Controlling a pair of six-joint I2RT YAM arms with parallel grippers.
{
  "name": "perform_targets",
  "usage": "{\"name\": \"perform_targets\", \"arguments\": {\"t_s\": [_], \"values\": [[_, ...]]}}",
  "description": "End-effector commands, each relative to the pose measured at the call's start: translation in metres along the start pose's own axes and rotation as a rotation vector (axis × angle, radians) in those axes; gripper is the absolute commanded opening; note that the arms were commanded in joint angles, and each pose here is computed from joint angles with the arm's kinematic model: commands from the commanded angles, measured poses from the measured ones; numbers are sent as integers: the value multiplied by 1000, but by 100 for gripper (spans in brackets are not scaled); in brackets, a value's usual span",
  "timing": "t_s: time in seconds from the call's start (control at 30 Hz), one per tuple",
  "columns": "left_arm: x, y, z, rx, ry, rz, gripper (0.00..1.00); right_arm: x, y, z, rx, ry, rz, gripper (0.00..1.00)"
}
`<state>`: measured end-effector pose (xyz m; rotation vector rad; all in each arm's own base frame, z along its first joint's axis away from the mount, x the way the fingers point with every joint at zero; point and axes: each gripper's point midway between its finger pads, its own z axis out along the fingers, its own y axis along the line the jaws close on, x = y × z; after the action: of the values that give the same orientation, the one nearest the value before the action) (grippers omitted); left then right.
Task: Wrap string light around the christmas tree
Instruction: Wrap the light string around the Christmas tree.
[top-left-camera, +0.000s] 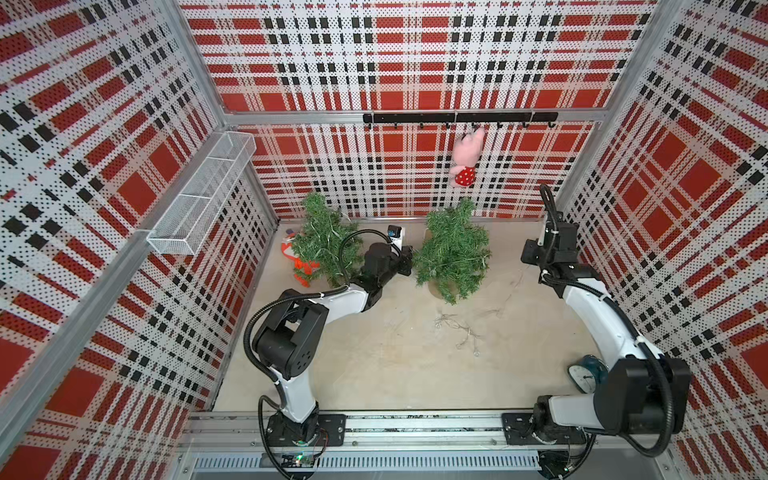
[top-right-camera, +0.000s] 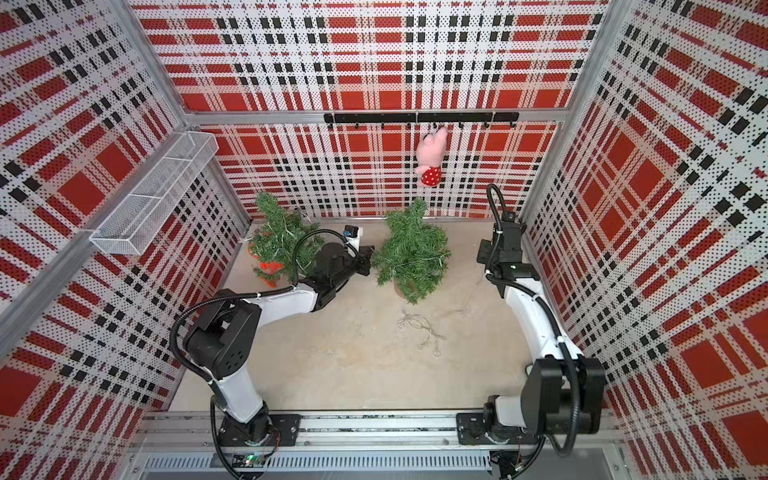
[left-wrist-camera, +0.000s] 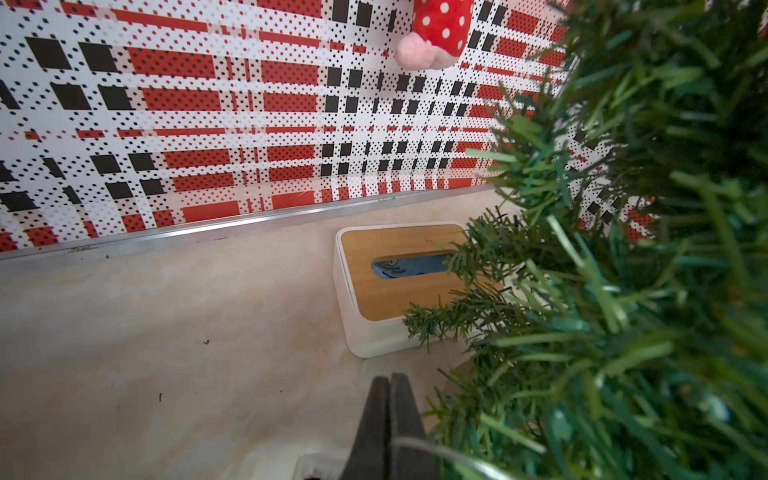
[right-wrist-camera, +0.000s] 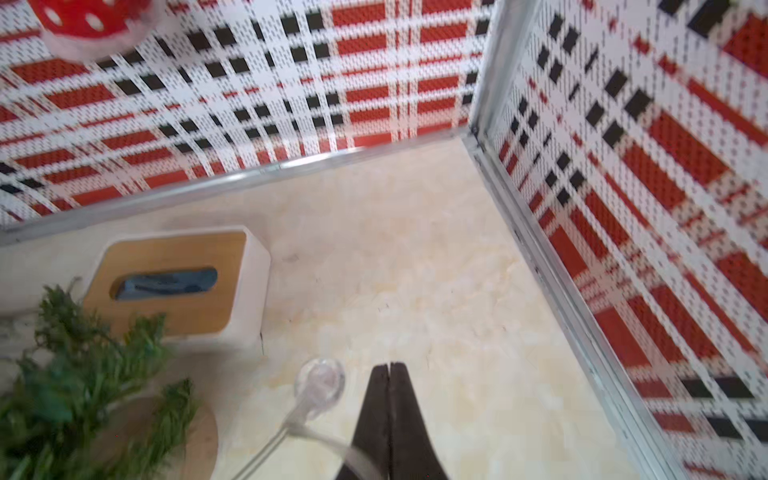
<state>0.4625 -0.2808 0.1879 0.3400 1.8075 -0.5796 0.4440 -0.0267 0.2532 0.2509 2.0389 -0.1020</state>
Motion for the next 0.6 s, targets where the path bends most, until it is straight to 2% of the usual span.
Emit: {"name": "perform_targets", "arguments": {"t_s": [0.0, 0.07, 0.17, 0.27, 0.37, 0.43, 0.57], "values": [[-9, -10, 6, 41, -29, 21, 0, -65, 23, 9, -42, -251, -85, 0], [-8, -10, 8, 45, -25, 21, 0, -75, 31, 22, -11, -283, -158, 0], [-5, -11, 12, 53, -19, 16, 0, -97, 42, 31, -36, -370, -169, 0], [-1, -12, 14, 59, -10, 12, 0, -114, 69, 32, -157, -470, -160, 0], [2, -11, 15, 60, -3, 7, 0, -124, 95, 37, -248, -521, -167, 0], [2, -11, 16, 63, 1, 1, 4, -124, 116, 42, -322, -521, -175, 0], [2, -10, 17, 75, 5, -21, 17, -115, 148, 45, -475, -523, -176, 0]]}}
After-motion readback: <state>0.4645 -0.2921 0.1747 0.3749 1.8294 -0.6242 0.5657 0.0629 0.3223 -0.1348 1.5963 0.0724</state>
